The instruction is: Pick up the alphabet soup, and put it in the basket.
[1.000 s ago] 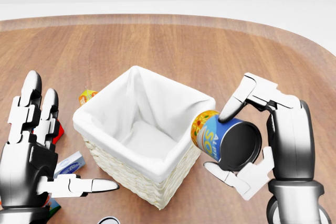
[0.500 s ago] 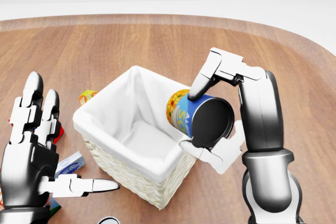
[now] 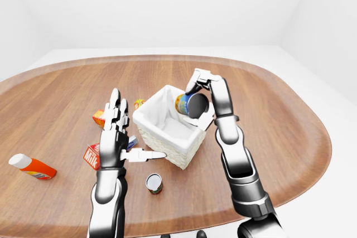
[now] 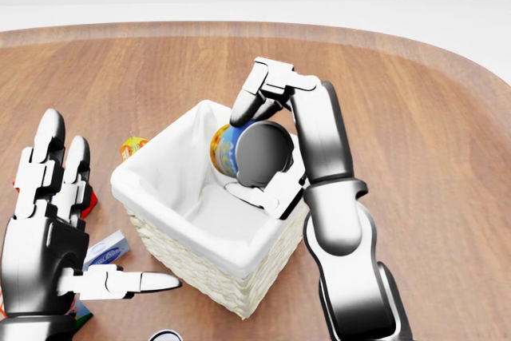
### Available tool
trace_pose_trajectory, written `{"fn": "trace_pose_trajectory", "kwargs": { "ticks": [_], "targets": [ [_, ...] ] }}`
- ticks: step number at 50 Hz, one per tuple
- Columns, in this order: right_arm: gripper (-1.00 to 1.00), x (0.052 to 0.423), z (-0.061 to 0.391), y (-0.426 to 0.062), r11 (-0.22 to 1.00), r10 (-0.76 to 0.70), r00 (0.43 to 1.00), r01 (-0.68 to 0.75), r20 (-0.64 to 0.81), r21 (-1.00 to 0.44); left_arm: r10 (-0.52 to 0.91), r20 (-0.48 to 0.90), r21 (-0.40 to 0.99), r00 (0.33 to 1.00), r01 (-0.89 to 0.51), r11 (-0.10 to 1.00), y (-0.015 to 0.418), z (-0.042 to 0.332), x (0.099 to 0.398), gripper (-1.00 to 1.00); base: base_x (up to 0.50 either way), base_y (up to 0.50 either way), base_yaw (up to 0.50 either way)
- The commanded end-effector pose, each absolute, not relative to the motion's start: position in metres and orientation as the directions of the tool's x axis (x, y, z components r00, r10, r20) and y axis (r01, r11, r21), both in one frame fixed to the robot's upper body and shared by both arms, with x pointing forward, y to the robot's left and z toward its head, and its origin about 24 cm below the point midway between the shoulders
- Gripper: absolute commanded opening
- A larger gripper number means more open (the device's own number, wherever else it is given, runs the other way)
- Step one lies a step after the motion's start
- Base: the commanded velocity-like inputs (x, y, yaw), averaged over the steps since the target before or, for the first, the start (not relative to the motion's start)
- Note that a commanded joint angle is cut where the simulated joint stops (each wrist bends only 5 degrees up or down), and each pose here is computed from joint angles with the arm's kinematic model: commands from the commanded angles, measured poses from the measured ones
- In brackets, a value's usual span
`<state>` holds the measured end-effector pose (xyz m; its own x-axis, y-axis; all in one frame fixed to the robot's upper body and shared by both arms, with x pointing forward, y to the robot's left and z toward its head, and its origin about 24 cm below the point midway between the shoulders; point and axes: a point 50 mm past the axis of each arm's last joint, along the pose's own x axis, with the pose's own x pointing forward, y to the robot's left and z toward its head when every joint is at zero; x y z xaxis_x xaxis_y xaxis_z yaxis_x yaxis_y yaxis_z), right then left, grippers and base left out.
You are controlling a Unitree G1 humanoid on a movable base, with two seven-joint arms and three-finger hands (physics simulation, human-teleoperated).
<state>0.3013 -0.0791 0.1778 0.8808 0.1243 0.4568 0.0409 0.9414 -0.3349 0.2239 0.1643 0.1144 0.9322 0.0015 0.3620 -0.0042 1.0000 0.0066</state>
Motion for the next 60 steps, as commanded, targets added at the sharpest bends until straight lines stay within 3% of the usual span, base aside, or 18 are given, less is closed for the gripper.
{"fn": "trace_pose_trajectory", "kwargs": {
  "ticks": [1,32,60],
  "targets": [
    [-1.00,0.321,0.165,-0.062,0.942,0.128,0.914,0.009,0.384,-0.337,0.002,0.366,0.006,0.931,-0.004,1.000,0.164,0.115,0.223,1.00,0.00,0.00,0.00],
    [-1.00,0.342,0.169,-0.023,0.812,0.308,0.904,-0.087,0.297,-0.577,-0.001,0.364,0.006,0.931,-0.001,1.000,0.163,0.115,0.222,1.00,0.00,0.00,0.00],
    [-1.00,0.355,0.134,-0.029,0.698,0.321,0.940,-0.154,0.114,-0.700,-0.001,0.357,0.006,0.934,-0.001,1.000,0.163,0.113,0.224,1.00,0.00,0.00,0.00]
  ]
}}
